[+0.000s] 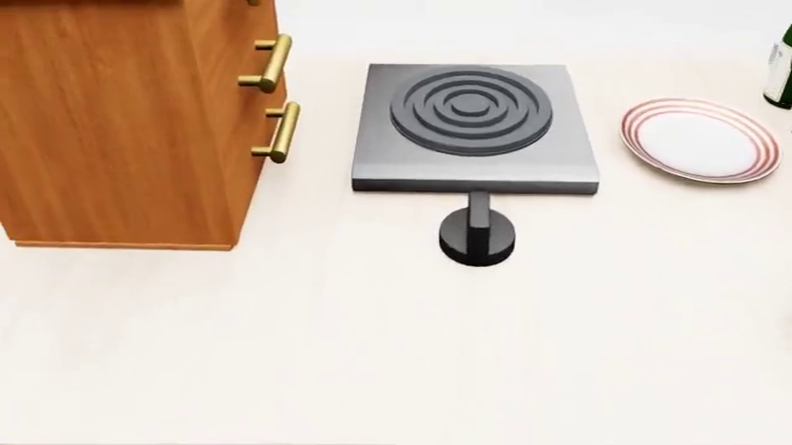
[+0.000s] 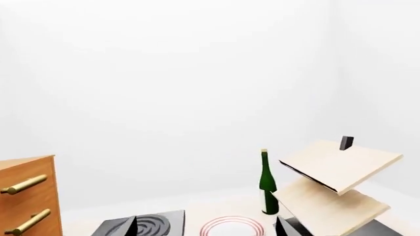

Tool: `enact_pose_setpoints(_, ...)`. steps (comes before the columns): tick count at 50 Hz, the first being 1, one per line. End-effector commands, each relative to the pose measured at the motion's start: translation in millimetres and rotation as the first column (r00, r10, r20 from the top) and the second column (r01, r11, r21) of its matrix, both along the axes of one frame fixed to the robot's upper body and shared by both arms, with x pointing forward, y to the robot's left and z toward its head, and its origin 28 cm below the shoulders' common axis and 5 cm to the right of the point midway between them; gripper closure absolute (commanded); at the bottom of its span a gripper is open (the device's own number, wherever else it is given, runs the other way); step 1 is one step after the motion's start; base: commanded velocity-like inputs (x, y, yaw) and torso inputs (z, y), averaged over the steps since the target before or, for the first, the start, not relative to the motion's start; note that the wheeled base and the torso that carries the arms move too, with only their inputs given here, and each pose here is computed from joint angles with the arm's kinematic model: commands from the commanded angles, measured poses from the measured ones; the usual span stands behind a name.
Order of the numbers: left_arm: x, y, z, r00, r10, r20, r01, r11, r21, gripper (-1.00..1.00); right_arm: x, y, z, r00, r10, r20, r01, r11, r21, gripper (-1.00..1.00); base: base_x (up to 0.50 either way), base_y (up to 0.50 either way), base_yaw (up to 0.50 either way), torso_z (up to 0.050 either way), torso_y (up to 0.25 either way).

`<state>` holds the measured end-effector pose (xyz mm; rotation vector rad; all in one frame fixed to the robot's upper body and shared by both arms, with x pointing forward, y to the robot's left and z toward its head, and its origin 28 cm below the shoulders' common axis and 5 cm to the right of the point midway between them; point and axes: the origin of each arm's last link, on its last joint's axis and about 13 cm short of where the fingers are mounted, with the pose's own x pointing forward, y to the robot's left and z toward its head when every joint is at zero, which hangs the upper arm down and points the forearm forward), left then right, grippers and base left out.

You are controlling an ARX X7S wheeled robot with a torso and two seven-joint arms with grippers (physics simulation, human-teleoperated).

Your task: Put the bowl on the stove.

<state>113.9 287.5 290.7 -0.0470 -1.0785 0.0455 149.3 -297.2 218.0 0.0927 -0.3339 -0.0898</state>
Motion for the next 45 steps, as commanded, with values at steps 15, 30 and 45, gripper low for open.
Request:
enact_pose_setpoints(15, -2.5, 2.5, 1.2, 0.998, 0.015, 0.061, -0.015, 1.0, -0.004, -1.0, -2.5, -2.5, -1.3, 0.999, -0.014, 0.028, 0.014, 1.0, 0.012, -1.0, 0.5, 0.0, 0.0, 0.0, 0.0)
enact_pose_setpoints(30, -2.5, 2.2, 0.2, 0.998, 0.006, 0.057, -0.006, 1.0, -0.009, -1.0, -3.2, -2.9, -1.1, 1.0, -0.011, 0.026, 0.011, 1.0, 0.015, -1.0, 0.5, 0.0, 0.0, 0.0, 0.002)
enact_pose_setpoints(45, -3.2, 2.9, 1.4, 0.998, 0.007, 0.061, -0.006, 1.0, -0.011, -1.0, -3.0, -2.7, -2.3, 1.0, -0.011, 0.017, 0.011, 1.0, 0.017, -1.0, 0.5, 0.0, 0.0, 0.0, 0.002)
